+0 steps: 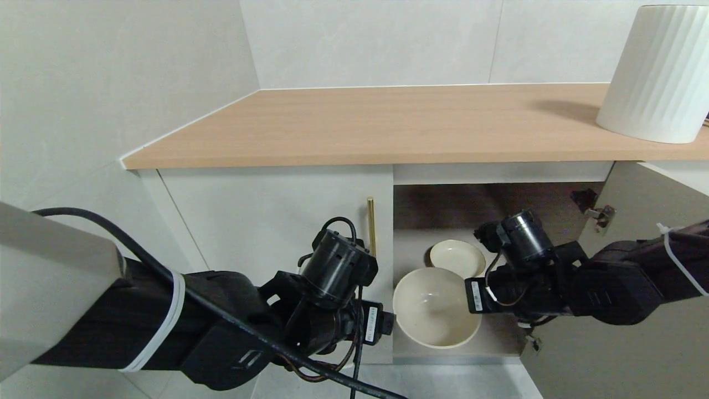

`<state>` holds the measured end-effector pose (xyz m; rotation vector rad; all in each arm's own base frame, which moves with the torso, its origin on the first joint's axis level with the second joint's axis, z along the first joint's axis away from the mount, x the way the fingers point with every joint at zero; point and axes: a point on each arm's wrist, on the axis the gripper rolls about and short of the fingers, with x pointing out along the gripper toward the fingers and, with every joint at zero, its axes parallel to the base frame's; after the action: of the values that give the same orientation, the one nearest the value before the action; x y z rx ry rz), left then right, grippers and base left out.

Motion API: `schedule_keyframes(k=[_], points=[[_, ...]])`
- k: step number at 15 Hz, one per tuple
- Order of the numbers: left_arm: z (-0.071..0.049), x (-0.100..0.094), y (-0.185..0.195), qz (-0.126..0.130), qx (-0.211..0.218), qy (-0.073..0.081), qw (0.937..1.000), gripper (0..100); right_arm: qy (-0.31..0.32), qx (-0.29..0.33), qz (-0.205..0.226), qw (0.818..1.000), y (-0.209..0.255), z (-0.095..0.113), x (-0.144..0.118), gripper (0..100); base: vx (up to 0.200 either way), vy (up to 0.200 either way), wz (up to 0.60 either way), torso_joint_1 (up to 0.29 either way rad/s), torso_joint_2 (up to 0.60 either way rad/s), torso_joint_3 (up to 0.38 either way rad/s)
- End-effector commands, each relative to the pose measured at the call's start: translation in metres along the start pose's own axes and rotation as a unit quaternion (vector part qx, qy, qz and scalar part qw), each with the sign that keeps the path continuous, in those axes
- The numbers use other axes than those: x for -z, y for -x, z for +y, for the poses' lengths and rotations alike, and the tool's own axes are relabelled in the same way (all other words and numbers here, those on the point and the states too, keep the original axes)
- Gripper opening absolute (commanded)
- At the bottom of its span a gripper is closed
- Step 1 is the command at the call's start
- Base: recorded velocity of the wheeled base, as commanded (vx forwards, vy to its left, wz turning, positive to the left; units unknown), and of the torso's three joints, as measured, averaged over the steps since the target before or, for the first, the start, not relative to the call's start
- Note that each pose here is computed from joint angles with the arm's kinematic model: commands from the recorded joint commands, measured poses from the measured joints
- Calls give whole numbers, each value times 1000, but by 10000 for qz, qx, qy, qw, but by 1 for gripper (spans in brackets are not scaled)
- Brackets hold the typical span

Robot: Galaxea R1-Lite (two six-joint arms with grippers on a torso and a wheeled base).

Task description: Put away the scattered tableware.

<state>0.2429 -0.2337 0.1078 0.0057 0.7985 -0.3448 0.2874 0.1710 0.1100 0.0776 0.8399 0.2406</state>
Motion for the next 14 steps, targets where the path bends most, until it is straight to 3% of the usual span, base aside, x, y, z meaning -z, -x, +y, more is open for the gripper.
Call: schedule_keyframes(k=[1, 7, 14], points=[[0, -1, 1, -25, 10, 7, 10000, 100, -358, 265, -80, 9990, -17, -22, -15, 0, 0, 0, 0, 0, 0, 0], [1, -2, 1, -42, 0, 27, 10000, 100, -1614, 743, -775, 9810, -69, -51, -44, 0, 0, 0, 0, 0, 0, 0], [1, -3, 1, -52, -9, 34, 10000, 100, -2357, 938, -1185, 9600, -107, -76, -62, 0, 0, 0, 0, 0, 0, 0]])
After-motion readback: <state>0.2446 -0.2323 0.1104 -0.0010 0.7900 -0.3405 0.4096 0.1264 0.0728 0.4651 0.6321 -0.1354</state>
